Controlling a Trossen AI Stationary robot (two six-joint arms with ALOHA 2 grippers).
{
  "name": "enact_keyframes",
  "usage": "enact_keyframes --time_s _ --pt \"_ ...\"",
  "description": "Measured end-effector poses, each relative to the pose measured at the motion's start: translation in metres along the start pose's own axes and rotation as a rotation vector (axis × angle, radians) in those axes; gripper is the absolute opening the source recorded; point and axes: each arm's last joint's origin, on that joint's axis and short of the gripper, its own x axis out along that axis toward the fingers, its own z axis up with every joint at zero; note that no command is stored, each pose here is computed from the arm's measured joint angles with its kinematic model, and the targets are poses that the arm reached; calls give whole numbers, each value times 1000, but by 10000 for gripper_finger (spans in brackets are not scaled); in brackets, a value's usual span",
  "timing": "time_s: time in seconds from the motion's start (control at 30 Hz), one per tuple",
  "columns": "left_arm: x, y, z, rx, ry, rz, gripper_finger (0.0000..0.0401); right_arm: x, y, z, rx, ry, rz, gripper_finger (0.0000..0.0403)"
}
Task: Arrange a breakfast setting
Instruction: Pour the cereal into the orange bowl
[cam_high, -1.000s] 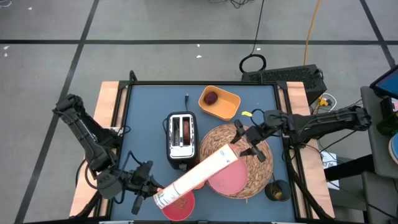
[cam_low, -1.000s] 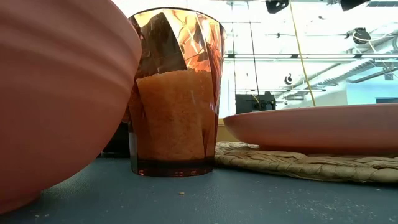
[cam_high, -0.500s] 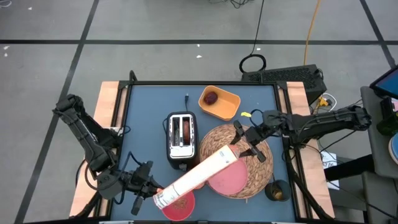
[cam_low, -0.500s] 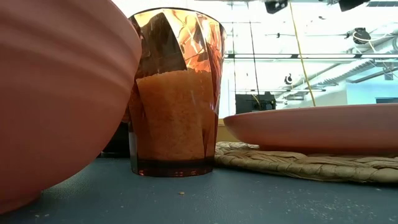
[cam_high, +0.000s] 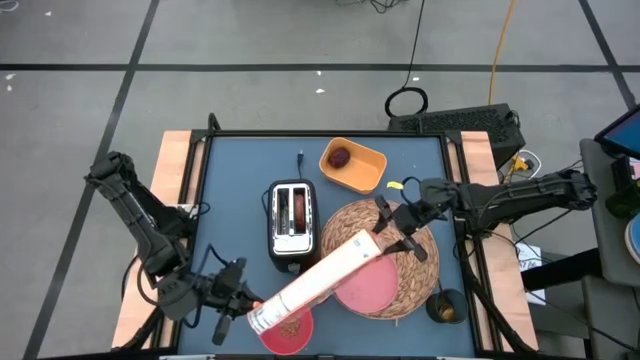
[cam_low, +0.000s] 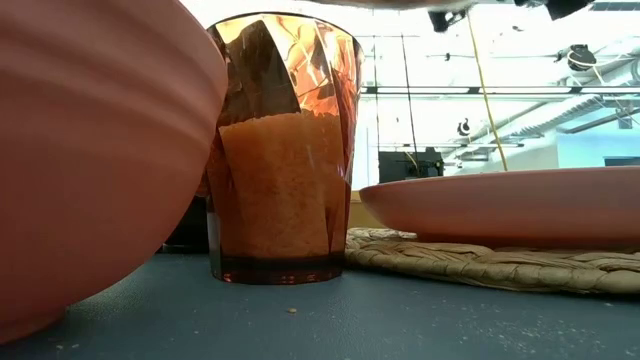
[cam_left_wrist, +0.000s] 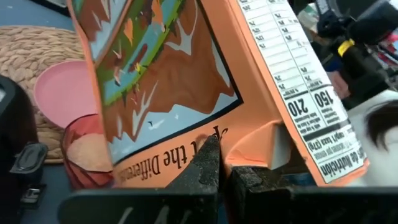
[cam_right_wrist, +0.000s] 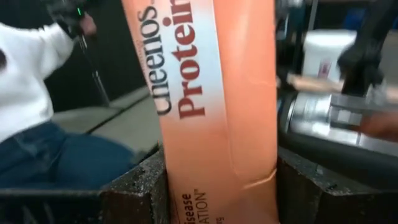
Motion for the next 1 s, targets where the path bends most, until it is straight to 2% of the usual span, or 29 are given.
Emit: enact_keyframes --time_s 0.17,0.33,0.43,0.53,0.63,0.73,0.83,0.93,1.0 --pt "-1 -2 2 19 -16 -20 1 -2 2 15 -64 -142 9 201" --pt "0 -8 8 60 -78 -76 1 -2 1 7 -12 -55 11 201" --pt "0 -6 6 45 -61 -57 1 -1 1 1 20 -4 7 201" --pt "0 -1 2 -8 -14 -9 1 -1 0 2 12 -17 -5 201" --pt "1 -1 4 -81 -28 -17 1 -1 0 5 -7 -50 -4 201" --pt "-1 -8 7 -34 -65 -69 1 -2 1 8 -22 -76 2 201" --pt "-2 -7 4 18 -48 -53 1 -1 1 7 -16 -65 3 201" --pt "-1 -5 4 -51 -39 -36 1 -1 1 6 -8 -51 -2 201" --pt "-1 -7 7 -74 -63 -64 1 -1 1 5 -6 -48 1 201"
